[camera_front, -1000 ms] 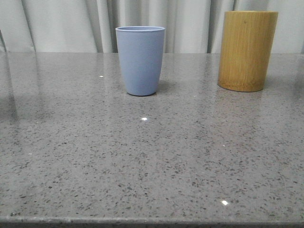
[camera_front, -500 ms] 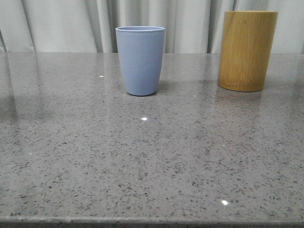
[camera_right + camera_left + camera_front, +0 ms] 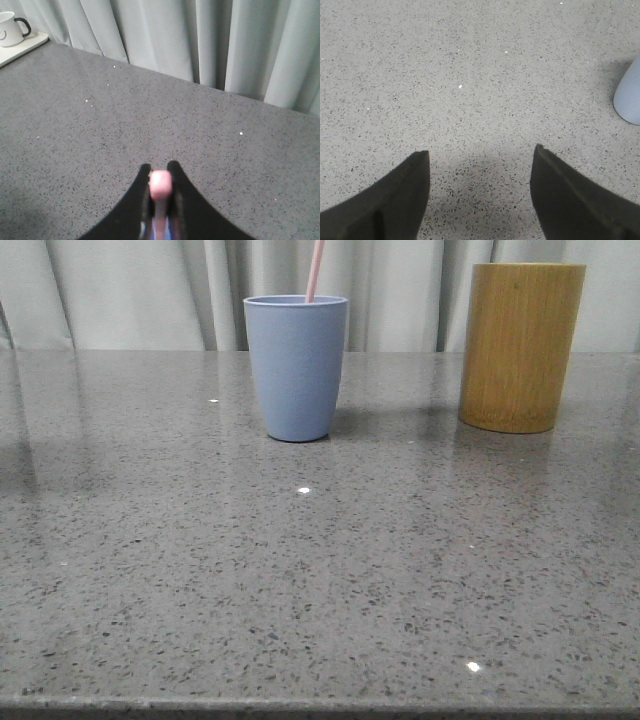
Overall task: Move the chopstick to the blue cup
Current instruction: 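Lift the pink chopstick out and move it over the blue cup, then lower the chopstick into the blue cup and open the right gripper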
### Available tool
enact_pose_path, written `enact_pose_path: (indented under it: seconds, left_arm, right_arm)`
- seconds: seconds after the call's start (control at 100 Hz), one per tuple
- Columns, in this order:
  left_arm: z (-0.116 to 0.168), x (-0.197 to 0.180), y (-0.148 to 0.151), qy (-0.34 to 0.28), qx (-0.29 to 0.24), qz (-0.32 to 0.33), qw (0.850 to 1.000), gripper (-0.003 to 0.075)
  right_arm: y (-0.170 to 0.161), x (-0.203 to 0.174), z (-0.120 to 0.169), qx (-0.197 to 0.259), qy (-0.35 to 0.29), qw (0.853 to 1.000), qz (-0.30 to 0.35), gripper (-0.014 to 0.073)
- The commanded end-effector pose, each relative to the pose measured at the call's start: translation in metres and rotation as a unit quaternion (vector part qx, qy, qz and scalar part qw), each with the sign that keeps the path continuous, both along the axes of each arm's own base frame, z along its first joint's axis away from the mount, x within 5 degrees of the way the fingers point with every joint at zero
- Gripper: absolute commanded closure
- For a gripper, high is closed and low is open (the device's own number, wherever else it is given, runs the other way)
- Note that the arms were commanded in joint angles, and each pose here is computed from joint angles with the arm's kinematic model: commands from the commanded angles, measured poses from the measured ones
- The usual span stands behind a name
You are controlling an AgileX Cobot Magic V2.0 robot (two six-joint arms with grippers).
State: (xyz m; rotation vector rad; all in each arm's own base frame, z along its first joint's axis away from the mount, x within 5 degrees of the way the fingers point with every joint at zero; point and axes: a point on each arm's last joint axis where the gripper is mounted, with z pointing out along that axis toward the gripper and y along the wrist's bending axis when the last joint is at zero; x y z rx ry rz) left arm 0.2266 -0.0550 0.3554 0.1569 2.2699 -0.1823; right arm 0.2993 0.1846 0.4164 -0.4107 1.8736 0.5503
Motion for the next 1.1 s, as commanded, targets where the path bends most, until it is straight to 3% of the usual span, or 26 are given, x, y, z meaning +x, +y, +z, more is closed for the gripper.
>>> enact_pose_path:
  seconds: [0.0, 0.09, 0.26, 0.33, 0.63, 0.9, 1.09]
  left_arm:
    - [0.018, -0.001, 0.001, -0.05, -0.015, 0.004, 0.999, 0.029]
    - [0.018, -0.001, 0.001, -0.05, -0.015, 0.004, 0.999, 0.029]
    - [0.018, -0.001, 0.001, -0.05, -0.015, 0.004, 0.999, 0.029]
    - [0.018, -0.001, 0.001, -0.05, -0.015, 0.004, 0.999, 0.029]
    - [0.018, -0.001, 0.001, -0.05, -0.015, 0.004, 0.999, 0.029]
    - [0.018, -0.001, 0.001, -0.05, -0.015, 0.004, 0.999, 0.029]
    - [0.018, -0.001, 0.001, -0.05, -0.015, 0.004, 0.999, 0.029]
  right_arm:
    - [-0.003, -0.004, 0.024, 0.031, -0.052, 0.998, -0.005, 0.0647]
    - [-0.002, -0.003, 0.021, 0.026, -0.045, 0.999, -0.004, 0.0553]
    - [-0.002, -0.003, 0.02, 0.023, -0.039, 0.999, -0.002, 0.0207]
    - [-0.001, -0.003, 0.019, 0.02, -0.035, 0.999, -0.001, 0.0147]
    - [-0.022, -0.017, 0.033, -0.02, -0.046, 0.999, -0.01, 0.0151]
    - [-0.083, -0.05, 0.065, -0.054, -0.061, 0.994, -0.076, 0.0151]
    - [-0.121, -0.079, 0.068, -0.082, -0.066, 0.986, -0.131, 0.0151]
